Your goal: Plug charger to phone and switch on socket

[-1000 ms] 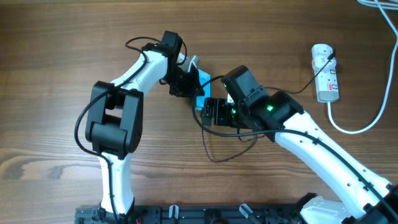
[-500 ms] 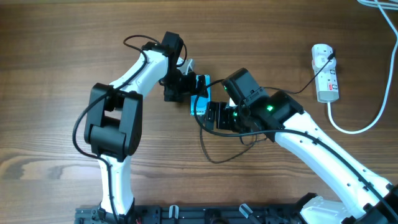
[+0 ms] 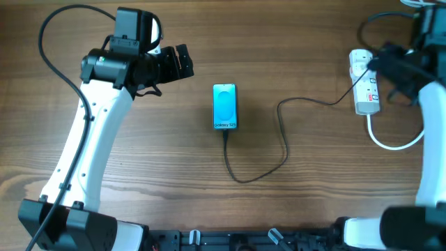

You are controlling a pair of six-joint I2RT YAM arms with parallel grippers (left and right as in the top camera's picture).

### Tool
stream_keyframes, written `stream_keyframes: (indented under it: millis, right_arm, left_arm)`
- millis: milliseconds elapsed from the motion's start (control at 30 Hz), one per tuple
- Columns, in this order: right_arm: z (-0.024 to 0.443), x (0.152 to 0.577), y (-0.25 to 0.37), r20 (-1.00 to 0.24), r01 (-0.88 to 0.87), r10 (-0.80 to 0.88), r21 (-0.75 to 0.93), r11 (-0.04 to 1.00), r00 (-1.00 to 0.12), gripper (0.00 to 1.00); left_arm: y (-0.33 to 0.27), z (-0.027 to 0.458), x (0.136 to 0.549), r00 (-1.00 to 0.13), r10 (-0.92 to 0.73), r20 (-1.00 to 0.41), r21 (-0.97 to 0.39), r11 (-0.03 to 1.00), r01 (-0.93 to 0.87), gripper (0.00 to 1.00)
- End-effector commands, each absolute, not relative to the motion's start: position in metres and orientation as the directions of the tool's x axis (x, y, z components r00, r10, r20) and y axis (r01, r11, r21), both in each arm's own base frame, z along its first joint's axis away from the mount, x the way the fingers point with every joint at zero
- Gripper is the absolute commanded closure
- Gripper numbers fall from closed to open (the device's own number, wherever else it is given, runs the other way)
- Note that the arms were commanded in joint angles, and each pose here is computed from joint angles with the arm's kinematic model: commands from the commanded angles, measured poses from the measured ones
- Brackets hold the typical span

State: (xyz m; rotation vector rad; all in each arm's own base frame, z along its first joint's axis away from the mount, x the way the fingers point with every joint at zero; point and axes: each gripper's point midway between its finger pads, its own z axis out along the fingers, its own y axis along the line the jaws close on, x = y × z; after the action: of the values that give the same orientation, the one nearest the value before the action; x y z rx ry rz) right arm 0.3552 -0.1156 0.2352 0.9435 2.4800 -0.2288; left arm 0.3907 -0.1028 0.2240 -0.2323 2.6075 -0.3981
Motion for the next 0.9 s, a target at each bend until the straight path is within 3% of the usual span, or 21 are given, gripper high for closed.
stream_keyframes:
  millis: [0, 67, 167, 533, 600, 867]
  right_arm:
    - [0.202, 0.353, -0.167, -0.451, 0.722, 0.614, -0.105, 0.684, -0.648, 0.00]
    - [0.172, 0.355, -0.188, -0.391, 0.743, 0.658, -0.110, 0.661, -0.643, 0.00]
    - [0.127, 0.383, -0.188, -0.307, 0.643, 0.608, -0.018, 0.766, -0.732, 0.00]
    - [0.046, 0.413, -0.218, -0.309, 0.657, 0.605, -0.098, 0.747, -0.734, 0.00]
    - [0.031, 0.419, -0.211, -0.275, 0.581, 0.543, -0.075, 0.810, -0.793, 0.00]
    - [0.019, 0.434, -0.200, -0.279, 0.529, 0.509, 0.004, 0.848, -0.814, 0.00]
  left_arm:
    - [-0.101, 0.219, 0.391, -0.868, -0.244, -0.433, -0.311, 0.944, -0.110, 0.00]
    - [-0.101, 0.219, 0.391, -0.868, -0.244, -0.433, -0.311, 0.944, -0.110, 0.00]
    - [-0.101, 0.219, 0.391, -0.868, -0.244, -0.433, -0.311, 0.944, -0.110, 0.00]
    - [-0.101, 0.219, 0.391, -0.868, -0.244, -0.433, -0.311, 0.944, -0.110, 0.00]
    - [-0.101, 0.219, 0.391, -0.868, -0.244, -0.433, -0.311, 0.944, -0.110, 0.00]
    - [-0.101, 0.219, 0.391, -0.868, -0.244, -0.433, -0.311, 0.944, -0.110, 0.00]
